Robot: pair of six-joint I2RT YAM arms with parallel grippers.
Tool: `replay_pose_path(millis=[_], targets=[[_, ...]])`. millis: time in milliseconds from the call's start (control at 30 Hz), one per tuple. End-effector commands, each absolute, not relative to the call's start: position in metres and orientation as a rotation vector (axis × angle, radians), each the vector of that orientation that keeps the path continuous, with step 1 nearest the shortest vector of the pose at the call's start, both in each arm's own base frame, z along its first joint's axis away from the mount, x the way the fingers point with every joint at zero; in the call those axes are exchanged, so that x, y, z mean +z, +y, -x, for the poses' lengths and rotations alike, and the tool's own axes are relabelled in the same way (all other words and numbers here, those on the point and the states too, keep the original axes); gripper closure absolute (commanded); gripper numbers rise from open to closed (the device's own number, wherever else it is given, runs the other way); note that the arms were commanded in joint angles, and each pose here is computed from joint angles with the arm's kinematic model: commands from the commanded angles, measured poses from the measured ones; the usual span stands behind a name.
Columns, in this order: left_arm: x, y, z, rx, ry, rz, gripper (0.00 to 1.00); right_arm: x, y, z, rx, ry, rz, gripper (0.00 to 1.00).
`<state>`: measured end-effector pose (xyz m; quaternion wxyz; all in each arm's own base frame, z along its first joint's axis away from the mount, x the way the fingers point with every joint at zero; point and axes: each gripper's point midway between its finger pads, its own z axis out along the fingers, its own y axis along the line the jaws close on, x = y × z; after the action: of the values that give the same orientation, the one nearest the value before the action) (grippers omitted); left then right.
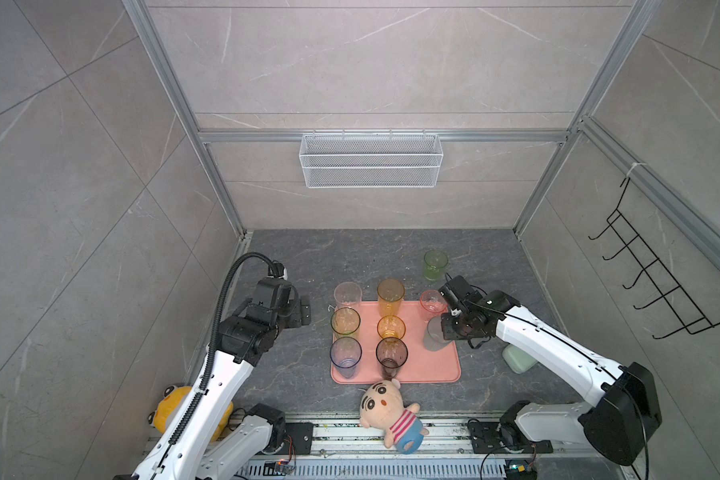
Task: Place the glasses into the tray
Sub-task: 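Lower the teal glass onto the tray and open the right gripper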
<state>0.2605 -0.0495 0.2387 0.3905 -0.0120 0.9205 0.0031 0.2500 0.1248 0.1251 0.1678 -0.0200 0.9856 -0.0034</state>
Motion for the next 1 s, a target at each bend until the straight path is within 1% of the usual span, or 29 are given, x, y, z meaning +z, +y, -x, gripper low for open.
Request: replay_pose_path(millis=[0,633,800,967], targets=[[0.249,-0.05,-0.263,-0.021,2.302,0.046,0.06,0.12,0.122,-0.254,-0.049,2.792,0.021,1.0],[0.249,-0.052,-0.263,-0.033,2.306,0.042,0.06,0.114,0.131,-0.261,-0.024,2.802,0.01,1.0],[0.249,-0.052,-0.263,-0.034,2.307,0.04,0.06,0.112,0.132,-0.262,-0.019,2.808,0.009,0.91],[0.25,-0.052,-0.262,-0.036,2.301,0.042,0.06,0.113,0.133,-0.263,-0.02,2.808,0.008,0.87]])
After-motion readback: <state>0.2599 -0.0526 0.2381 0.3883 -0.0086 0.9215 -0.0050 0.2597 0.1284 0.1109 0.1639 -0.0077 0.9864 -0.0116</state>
